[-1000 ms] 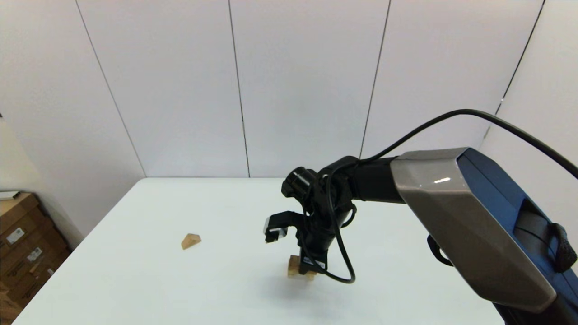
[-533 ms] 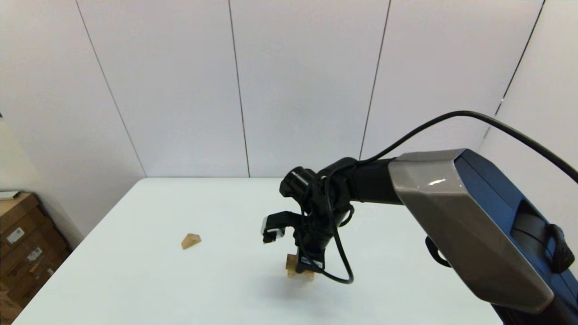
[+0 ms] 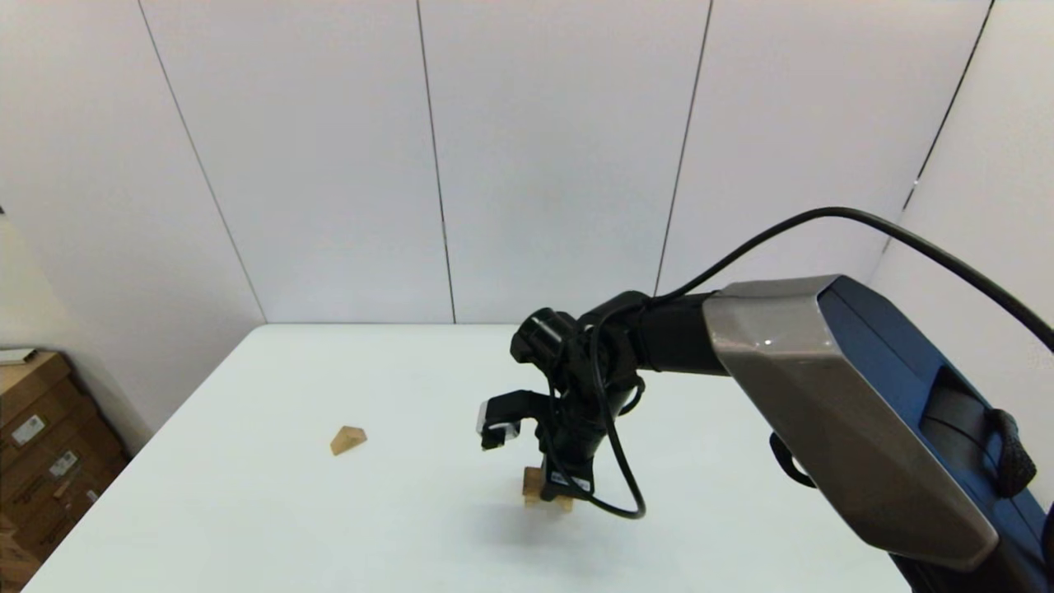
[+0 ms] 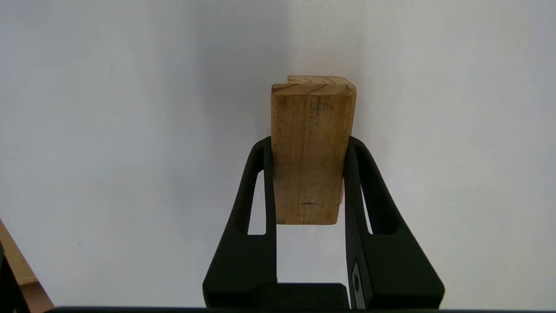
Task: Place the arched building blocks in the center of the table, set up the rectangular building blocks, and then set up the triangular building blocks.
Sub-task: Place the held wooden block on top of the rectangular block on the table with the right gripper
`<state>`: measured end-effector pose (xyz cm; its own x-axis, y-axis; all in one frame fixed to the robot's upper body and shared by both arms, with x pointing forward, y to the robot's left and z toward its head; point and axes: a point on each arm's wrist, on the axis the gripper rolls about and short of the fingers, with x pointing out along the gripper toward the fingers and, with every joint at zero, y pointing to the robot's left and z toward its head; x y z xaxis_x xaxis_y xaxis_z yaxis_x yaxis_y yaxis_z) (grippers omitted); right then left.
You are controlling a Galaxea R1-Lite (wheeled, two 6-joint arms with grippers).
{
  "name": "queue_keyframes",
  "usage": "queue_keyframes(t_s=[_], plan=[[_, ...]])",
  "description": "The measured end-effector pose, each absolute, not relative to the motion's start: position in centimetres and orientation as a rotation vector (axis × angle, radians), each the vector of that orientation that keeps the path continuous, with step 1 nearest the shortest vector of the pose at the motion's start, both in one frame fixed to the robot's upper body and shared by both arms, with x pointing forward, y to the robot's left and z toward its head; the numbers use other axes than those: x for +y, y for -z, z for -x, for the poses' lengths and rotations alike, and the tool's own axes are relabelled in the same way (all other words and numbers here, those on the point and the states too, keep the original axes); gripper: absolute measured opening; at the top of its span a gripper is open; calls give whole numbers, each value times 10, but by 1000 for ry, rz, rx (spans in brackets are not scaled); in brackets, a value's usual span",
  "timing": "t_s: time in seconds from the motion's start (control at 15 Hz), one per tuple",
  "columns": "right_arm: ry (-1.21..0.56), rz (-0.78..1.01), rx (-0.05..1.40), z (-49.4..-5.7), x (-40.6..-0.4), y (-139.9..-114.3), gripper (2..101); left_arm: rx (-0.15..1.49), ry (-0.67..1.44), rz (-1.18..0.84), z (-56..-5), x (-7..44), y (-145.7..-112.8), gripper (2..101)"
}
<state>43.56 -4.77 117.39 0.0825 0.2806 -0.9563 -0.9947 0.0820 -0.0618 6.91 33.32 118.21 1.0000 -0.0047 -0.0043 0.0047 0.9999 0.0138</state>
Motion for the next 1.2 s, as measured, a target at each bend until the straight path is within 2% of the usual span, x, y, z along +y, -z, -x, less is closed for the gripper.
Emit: queue_keyframes(t_s=[1.2], plan=[[-1223,982,979,-437,-50,-1174,245,5,5,-14,-69,333,-1182,978]])
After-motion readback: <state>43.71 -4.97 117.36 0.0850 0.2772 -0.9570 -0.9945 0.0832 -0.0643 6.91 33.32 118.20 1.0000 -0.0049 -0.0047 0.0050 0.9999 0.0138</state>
